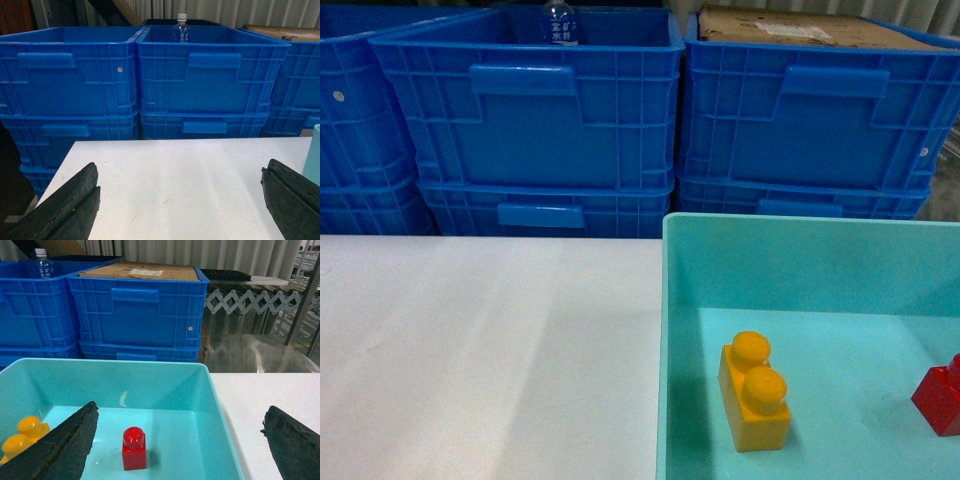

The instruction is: Pick red block from blue box to shelf

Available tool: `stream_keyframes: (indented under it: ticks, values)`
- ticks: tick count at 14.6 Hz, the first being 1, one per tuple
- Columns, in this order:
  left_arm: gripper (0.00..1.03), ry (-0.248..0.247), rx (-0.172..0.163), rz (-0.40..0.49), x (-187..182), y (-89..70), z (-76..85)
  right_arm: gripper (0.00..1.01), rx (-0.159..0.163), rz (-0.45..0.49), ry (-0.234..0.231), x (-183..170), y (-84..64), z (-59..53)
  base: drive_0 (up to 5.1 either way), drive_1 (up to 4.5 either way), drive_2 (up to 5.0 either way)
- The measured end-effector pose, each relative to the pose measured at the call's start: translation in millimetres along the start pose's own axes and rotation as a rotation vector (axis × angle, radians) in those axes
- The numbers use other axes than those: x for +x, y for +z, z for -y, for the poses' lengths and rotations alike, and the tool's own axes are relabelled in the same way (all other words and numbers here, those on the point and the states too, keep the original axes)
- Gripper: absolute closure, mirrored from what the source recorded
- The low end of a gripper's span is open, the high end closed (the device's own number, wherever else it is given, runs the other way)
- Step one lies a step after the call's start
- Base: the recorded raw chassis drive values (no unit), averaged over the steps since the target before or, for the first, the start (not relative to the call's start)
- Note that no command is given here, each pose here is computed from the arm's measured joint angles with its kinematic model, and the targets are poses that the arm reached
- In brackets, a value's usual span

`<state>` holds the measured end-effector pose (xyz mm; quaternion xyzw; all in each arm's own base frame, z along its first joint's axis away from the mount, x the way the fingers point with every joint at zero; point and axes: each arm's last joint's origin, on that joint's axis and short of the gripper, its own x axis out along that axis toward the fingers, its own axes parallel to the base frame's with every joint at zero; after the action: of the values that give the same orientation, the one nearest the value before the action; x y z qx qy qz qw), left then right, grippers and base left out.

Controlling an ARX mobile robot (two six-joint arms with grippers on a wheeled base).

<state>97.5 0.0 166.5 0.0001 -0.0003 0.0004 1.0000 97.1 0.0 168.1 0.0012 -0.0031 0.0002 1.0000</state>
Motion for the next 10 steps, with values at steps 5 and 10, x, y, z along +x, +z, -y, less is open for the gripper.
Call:
stream_keyframes:
  ticks: [5, 10]
  values:
    - [0.05, 0.0, 0.0, 0.0, 0.0, 0.0, 0.0, 0.03, 0.0, 0.0, 0.0, 0.0, 0.0, 0.0, 0.0, 0.0, 0.0]
    - [0.05, 0.0, 0.0, 0.0, 0.0, 0.0, 0.0, 0.03, 0.0, 0.0, 0.0, 0.0, 0.0, 0.0, 0.0, 0.0, 0.0]
